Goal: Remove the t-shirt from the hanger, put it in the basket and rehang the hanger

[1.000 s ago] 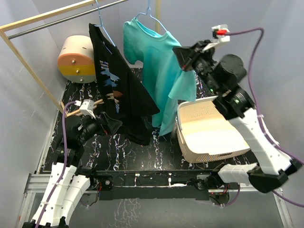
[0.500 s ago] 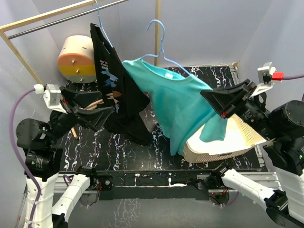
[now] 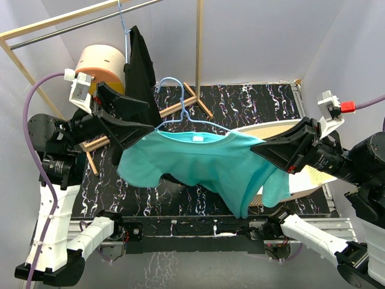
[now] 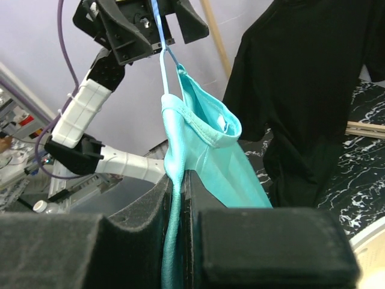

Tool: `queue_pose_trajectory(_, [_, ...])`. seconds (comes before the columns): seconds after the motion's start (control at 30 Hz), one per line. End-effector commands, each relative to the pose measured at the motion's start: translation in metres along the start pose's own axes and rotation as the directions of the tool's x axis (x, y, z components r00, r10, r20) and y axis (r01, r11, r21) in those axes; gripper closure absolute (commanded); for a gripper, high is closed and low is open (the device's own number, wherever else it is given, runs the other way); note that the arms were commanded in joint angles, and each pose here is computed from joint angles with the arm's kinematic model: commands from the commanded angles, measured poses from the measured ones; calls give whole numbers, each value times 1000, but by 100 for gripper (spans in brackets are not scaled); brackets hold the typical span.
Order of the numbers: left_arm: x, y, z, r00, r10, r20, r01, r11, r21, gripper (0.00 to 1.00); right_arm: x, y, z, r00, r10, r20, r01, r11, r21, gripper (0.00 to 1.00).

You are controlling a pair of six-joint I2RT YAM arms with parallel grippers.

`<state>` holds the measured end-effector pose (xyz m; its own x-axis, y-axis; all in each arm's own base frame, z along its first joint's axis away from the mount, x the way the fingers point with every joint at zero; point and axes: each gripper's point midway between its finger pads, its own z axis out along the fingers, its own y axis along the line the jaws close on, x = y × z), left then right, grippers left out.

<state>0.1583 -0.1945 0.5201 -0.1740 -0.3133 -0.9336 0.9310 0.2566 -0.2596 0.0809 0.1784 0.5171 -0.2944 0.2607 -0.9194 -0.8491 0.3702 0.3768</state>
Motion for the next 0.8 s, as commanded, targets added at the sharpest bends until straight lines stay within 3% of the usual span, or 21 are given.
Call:
queue_pose_trajectory(0.0, [-5, -38, -5, 999, 48, -9, -46, 989, 141, 10, -21, 21, 2, 998, -19, 66, 26, 995, -100, 92])
queue_pose_trajectory(0.23, [-4, -48, -7, 999, 44, 9, -45, 980, 192, 11, -14, 8, 24, 999, -4, 46, 9, 993, -114, 92])
queue_pose_trajectory(0.77, [-14, -11, 18, 998, -58, 32, 49, 971, 235, 17, -3, -2, 56, 1000, 25, 12, -22, 981, -192, 92])
